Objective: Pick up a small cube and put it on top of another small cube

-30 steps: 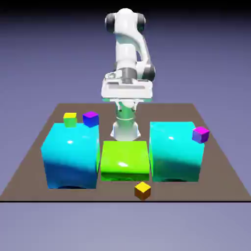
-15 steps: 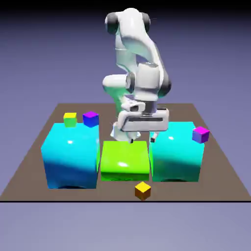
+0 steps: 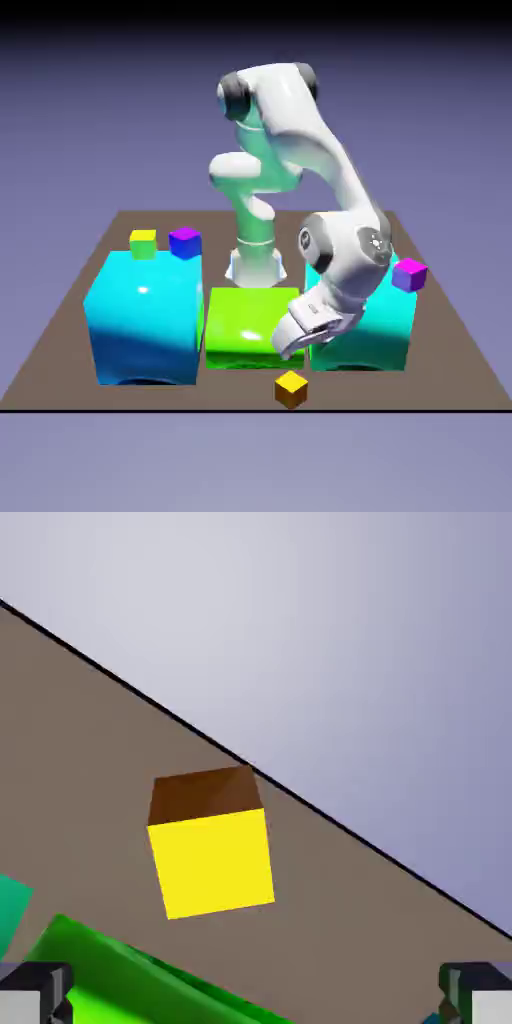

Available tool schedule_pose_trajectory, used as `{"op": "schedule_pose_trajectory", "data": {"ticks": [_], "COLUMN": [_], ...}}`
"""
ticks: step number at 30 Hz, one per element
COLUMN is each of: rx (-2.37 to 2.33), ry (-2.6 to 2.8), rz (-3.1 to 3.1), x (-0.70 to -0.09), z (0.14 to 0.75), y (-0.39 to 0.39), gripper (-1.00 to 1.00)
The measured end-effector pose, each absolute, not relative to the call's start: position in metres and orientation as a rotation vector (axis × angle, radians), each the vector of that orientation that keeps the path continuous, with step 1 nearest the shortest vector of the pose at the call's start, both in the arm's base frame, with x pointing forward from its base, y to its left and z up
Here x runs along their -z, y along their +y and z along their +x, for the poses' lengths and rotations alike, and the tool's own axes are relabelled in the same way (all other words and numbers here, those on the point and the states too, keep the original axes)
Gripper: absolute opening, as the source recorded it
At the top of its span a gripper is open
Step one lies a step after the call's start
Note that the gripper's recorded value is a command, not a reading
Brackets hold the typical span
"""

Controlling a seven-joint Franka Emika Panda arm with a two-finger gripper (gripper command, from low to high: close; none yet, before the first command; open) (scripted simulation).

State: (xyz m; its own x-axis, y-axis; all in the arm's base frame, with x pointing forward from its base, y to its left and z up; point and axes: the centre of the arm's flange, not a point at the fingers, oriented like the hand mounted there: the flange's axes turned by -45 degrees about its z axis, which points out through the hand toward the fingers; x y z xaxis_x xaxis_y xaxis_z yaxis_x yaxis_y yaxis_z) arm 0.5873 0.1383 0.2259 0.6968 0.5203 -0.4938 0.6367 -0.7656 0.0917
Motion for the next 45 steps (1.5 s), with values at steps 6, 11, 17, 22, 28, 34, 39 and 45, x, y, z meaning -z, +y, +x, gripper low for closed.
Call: {"op": "schedule_pose_trajectory", "data": {"ticks": [6, 11, 17, 22, 28, 34, 39, 45], "rx": [0.952, 1.059, 1.060, 0.976, 0.870, 0.870, 0.897, 0.899], "ry": [0.972, 0.980, 0.980, 1.016, 1.241, 1.434, 1.443, 1.442], "rz": [2.509, 2.451, 2.452, 2.459, 2.308, 2.098, 2.079, 2.080], "x": [-0.169, -0.131, -0.107, -0.198, -0.330, -0.416, -0.388, -0.354], "z": [0.596, 0.591, 0.579, 0.595, 0.529, 0.432, 0.429, 0.420], "y": [0.148, 0.143, 0.132, 0.187, 0.335, 0.432, 0.423, 0.400], "gripper": [0.00, 0.00, -1.00, -1.00, -1.00, -1.00, -1.00, 1.00]}}
